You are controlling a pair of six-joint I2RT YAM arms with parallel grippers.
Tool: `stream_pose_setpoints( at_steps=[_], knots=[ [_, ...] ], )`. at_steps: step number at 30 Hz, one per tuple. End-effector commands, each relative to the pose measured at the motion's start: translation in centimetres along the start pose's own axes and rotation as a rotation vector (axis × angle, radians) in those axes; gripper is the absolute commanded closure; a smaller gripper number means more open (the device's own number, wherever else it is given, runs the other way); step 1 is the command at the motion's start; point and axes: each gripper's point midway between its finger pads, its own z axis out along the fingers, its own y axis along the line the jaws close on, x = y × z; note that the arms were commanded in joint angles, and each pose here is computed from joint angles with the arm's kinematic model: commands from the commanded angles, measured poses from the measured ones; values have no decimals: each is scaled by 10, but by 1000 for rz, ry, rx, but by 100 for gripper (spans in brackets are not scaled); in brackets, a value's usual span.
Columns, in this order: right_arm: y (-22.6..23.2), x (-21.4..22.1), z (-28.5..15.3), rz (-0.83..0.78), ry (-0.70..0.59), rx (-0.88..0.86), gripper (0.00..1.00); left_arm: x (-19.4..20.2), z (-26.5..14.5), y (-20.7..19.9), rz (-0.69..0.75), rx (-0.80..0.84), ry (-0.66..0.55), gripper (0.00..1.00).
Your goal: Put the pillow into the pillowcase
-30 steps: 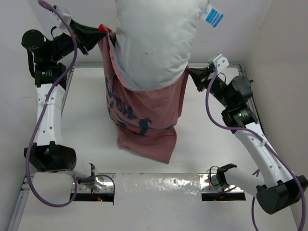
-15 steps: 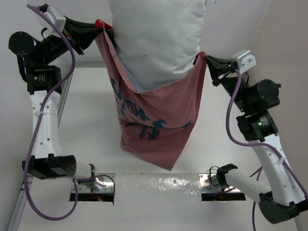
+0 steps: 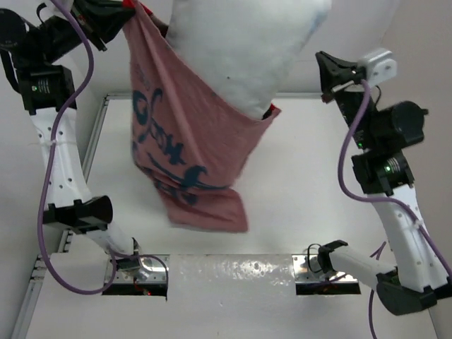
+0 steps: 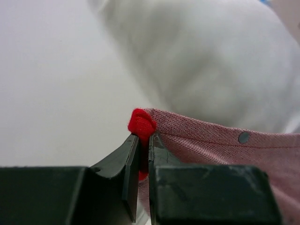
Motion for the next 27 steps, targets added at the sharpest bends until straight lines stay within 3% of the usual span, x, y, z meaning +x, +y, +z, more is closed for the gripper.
stream_pose_setpoints(
  at_steps=[1,2,4,5,6,7,8,9,11,12,13,14,18,19,22,27],
  knots=[
    [-18,-78,-32,5,-212,72,100,-41,-10,-3,131,-67,-31,100],
    [-7,-3,-35,75,-80,95,100,-51,-19,-28,195,-45,-63,100],
    [-11,-5,-44,72,-124,135,100,-16,-39,-21,129,-164,-127,100],
    [-19,-24,-40,11,-137,139,100,-38,-37,-13,252,-182,-166,100],
    [-15,-19,-26,0,-72,96,100,-51,-31,-9,300,-147,-144,100],
    [-24,-67,-25,-18,-150,94,100,-105,-20,-5,418,-109,-187,100],
    [-19,-68,-21,-18,-138,58,100,-109,-16,-7,351,-81,-169,100],
    [-5,-52,-18,8,-81,-10,100,-122,-16,-25,372,-11,-177,100],
    [23,4,-15,95,26,-99,100,-106,-15,-33,280,45,-155,100],
    [35,29,-17,116,74,-135,97,-52,-12,-9,140,13,-113,100],
    [50,67,-18,141,156,-180,92,-84,-24,-41,235,0,-172,100],
    [59,81,-20,214,199,-203,90,-83,-27,-41,337,-33,-188,100],
    [82,140,-30,285,338,-245,62,-84,-22,-49,340,0,-135,100],
    [90,163,-39,326,387,-243,40,-82,-21,-43,332,-12,-128,100],
    [137,210,-70,433,474,-408,1,-87,-20,-42,333,-19,-153,100],
    [201,267,-109,578,522,-573,1,-108,-15,-32,343,-42,-203,100]
  ],
)
